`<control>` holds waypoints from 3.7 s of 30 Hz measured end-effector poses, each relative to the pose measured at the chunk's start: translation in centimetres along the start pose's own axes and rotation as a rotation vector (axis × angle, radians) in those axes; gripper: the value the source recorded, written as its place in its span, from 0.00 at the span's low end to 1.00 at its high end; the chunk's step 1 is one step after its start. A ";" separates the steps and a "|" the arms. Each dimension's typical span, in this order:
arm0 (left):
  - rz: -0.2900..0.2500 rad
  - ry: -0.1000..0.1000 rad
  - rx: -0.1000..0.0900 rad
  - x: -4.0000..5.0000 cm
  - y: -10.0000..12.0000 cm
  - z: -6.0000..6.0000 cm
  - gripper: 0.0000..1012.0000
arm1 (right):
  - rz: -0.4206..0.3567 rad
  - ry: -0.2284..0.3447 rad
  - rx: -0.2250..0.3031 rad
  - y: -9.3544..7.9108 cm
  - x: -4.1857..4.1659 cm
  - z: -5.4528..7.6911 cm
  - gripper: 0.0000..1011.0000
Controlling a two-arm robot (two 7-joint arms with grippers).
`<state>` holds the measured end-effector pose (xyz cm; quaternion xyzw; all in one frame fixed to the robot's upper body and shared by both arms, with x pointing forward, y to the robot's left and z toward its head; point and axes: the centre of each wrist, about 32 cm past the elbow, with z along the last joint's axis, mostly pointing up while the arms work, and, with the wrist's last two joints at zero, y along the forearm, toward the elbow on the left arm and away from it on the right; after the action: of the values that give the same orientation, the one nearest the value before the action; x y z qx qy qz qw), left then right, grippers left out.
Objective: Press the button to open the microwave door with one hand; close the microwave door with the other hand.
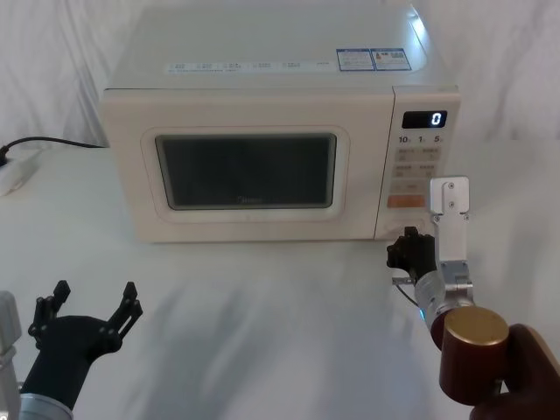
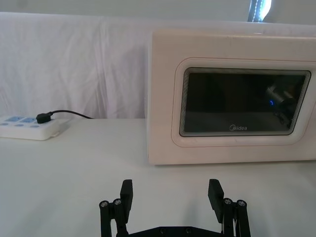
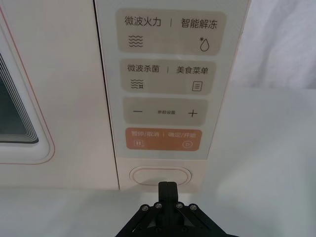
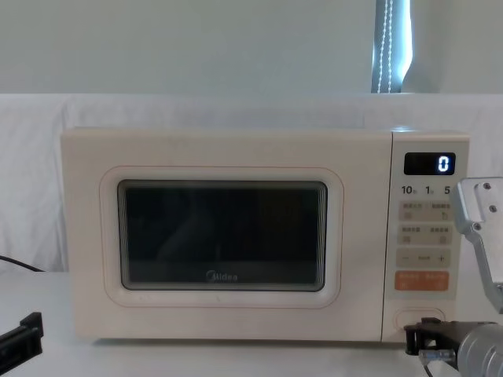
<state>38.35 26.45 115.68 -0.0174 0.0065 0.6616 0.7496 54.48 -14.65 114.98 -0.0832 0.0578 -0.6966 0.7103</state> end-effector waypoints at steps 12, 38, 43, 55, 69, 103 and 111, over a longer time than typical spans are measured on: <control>0.000 0.000 0.000 0.00 0.0 0.0 0.99 | 0.002 -0.004 0.003 0.4 -0.53 0.2 0.00; 0.000 0.000 0.000 0.00 0.0 0.0 0.99 | -0.038 0.008 -0.002 2.0 0.15 0.2 0.00; 0.000 0.000 0.000 0.00 0.0 0.0 0.99 | -0.038 0.015 -0.004 2.1 0.02 0.3 0.00; 0.000 0.000 0.000 0.00 0.0 0.0 0.99 | -0.036 0.022 -0.003 2.6 -0.52 0.4 0.00; 0.000 0.000 0.000 0.00 0.0 0.0 0.99 | -0.026 0.026 -0.006 3.1 -1.21 0.3 0.00; 0.000 0.000 0.000 0.00 0.0 0.0 0.99 | 0.087 -0.045 -0.040 -2.1 -0.03 0.9 0.00; 0.000 0.000 0.000 0.00 0.0 0.0 0.99 | 0.139 -0.071 -0.054 -4.1 0.46 1.6 0.00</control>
<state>38.35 26.45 115.68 -0.0174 0.0064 0.6616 0.7496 50.76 -15.11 117.44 -0.1229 0.0567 -0.6405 0.7559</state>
